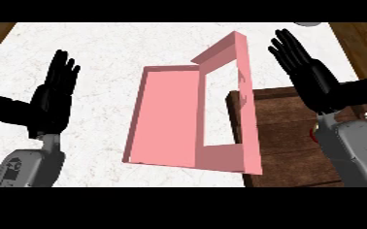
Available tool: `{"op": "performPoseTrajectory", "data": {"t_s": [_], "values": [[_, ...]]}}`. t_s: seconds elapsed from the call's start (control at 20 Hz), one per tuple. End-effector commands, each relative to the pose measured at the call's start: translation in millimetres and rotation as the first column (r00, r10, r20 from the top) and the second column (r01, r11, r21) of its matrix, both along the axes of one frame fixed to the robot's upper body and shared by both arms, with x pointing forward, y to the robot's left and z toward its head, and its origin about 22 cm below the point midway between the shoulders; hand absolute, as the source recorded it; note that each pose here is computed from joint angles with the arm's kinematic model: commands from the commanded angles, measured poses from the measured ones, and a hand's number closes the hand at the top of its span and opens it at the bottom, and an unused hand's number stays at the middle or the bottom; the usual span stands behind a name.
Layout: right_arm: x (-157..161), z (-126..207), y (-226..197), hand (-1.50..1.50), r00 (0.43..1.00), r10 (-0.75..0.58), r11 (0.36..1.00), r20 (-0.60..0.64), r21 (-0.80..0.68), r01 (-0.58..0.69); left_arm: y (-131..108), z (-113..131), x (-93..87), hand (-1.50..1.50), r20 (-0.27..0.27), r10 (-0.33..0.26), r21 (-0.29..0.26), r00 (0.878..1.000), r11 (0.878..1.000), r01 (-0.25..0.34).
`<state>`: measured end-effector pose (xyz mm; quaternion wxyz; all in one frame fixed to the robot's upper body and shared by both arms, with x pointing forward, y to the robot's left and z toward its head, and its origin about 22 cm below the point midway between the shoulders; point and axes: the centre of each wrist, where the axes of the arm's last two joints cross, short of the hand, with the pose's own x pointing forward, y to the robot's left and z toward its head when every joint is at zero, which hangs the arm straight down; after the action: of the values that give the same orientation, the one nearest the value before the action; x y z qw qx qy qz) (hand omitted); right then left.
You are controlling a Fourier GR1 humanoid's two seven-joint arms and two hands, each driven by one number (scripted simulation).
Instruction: Pick the cupcake from the tray and place it in the cardboard box
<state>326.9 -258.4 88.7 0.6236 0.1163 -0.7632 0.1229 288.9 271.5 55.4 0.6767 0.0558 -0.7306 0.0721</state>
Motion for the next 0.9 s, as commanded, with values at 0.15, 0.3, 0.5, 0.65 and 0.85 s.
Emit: {"op": "performPoseTrajectory", "data": {"t_s": [0.15,0.3,0.5,0.65,0.85], "values": [[8.5,43.9,-70.7,-1.5,0.873,-0.448,0.891,0.194,0.019,0.453,25.3,-34.9,-26.3,0.0,-0.11,0.032,0.238,0.993,0.971,-0.005],[-24.2,18.4,-149.6,-1.5,0.756,-0.632,0.612,0.17,-0.489,0.621,39.5,-31.6,-27.7,0.0,-0.133,0.067,0.297,0.989,0.955,-0.025],[-28.5,-13.9,-136.7,-1.5,0.372,-0.922,0.363,0.112,-0.092,0.927,32.7,-53.5,-46.3,0.0,-0.223,0.041,0.348,0.974,0.937,0.041],[-50.1,-10.8,-128.8,-1.5,0.3,-0.935,0.299,0.189,-0.035,0.954,34.2,-60.7,-60.4,0.0,-0.209,0.026,0.375,0.978,0.925,0.055],[-72.8,-11.9,-124.8,-1.5,0.442,-0.87,0.365,0.218,-0.318,0.875,22.4,-41.3,-39.6,0.0,-0.205,0.013,0.356,0.979,0.932,0.062]]}}
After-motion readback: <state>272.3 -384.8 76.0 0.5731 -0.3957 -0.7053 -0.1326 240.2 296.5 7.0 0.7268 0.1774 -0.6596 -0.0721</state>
